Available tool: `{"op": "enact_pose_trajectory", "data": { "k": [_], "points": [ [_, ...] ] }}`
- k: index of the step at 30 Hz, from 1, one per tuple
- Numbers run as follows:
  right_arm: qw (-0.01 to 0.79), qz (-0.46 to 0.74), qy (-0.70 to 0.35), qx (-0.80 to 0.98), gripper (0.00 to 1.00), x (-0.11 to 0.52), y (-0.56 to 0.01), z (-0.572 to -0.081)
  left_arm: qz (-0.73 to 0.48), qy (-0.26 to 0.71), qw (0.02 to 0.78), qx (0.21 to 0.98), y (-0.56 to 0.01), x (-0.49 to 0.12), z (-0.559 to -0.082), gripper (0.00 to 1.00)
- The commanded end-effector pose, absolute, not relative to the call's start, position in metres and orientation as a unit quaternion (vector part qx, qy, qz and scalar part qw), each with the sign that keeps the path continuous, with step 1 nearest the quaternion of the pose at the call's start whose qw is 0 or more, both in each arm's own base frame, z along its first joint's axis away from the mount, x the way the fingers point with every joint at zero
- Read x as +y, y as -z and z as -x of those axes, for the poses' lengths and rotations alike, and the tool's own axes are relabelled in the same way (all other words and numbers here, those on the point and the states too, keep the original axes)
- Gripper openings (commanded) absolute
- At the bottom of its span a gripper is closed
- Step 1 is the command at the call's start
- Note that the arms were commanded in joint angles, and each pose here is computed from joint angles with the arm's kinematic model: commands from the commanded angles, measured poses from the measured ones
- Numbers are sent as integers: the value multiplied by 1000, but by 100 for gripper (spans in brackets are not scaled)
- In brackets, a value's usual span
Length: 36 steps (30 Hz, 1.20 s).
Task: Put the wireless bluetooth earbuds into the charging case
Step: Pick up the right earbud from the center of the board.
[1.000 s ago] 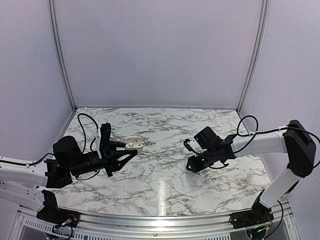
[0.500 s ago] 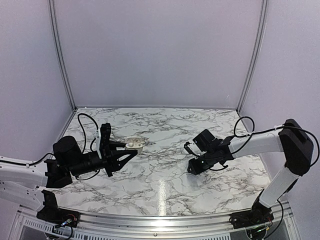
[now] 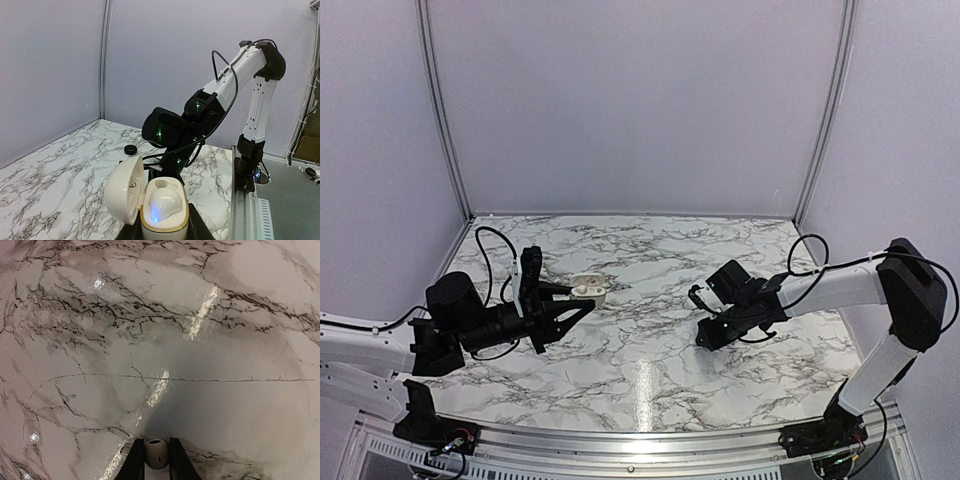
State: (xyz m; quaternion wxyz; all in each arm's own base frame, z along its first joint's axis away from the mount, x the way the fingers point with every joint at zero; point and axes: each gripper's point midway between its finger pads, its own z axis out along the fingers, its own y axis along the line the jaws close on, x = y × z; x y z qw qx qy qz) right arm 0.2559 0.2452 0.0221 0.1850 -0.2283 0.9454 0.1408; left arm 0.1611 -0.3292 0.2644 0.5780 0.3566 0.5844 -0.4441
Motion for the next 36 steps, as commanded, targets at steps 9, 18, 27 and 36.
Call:
{"op": "enact_pose_trajectory", "data": {
  "k": [9, 18, 27, 36],
  "points": [
    [259, 252, -162, 918, 7, 255, -73, -271, -372, 450, 584, 564, -269, -327, -154, 0],
    [368, 323, -182, 853, 6, 282, -165, -269, -448, 453, 593, 492, -276, -325, -124, 0],
    [476, 391, -216, 758, 6, 310, -272, -236, -487, 417, 597, 483, -270, -325, -122, 0],
    [527, 440, -222, 693, 6, 340, -327, -197, -460, 424, 576, 525, -271, -340, -139, 0]
  ]
}}
